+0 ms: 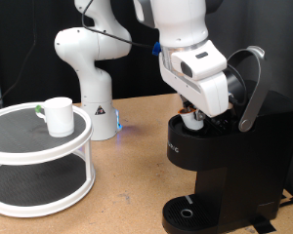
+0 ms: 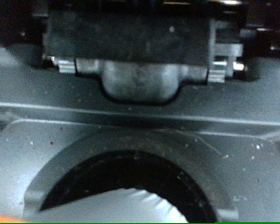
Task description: Make a cup of coffee with the keurig machine
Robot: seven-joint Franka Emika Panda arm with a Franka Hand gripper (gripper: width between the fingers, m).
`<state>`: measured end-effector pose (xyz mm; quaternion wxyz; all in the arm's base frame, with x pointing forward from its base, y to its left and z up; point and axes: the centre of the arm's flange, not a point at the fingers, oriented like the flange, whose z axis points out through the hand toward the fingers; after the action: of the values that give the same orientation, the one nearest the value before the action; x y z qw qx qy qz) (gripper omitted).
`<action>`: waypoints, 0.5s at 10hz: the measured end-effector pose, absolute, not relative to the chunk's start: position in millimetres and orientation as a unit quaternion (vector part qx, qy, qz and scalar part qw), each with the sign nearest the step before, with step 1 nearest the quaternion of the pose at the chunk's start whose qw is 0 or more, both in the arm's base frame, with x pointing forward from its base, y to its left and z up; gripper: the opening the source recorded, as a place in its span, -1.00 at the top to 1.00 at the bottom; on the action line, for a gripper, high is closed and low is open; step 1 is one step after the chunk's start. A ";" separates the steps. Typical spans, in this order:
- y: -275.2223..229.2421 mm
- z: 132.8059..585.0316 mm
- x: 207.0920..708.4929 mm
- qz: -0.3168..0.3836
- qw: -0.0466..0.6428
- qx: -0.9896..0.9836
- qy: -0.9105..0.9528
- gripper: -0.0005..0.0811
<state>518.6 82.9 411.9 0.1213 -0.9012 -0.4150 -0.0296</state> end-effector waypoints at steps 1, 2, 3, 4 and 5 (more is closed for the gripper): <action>85.3 410.4 518.7 -0.026 0.117 -0.901 -0.417 0.16; 87.8 408.4 519.4 -0.021 0.112 -0.902 -0.417 0.16; 89.9 406.1 520.7 -0.017 0.108 -0.904 -0.413 0.16; 91.4 404.2 521.7 -0.014 0.106 -0.906 -0.409 0.16; 92.4 402.5 522.7 -0.013 0.105 -0.906 -0.409 0.16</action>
<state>522.7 92.4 402.5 0.1053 -0.9062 -0.4093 -0.0128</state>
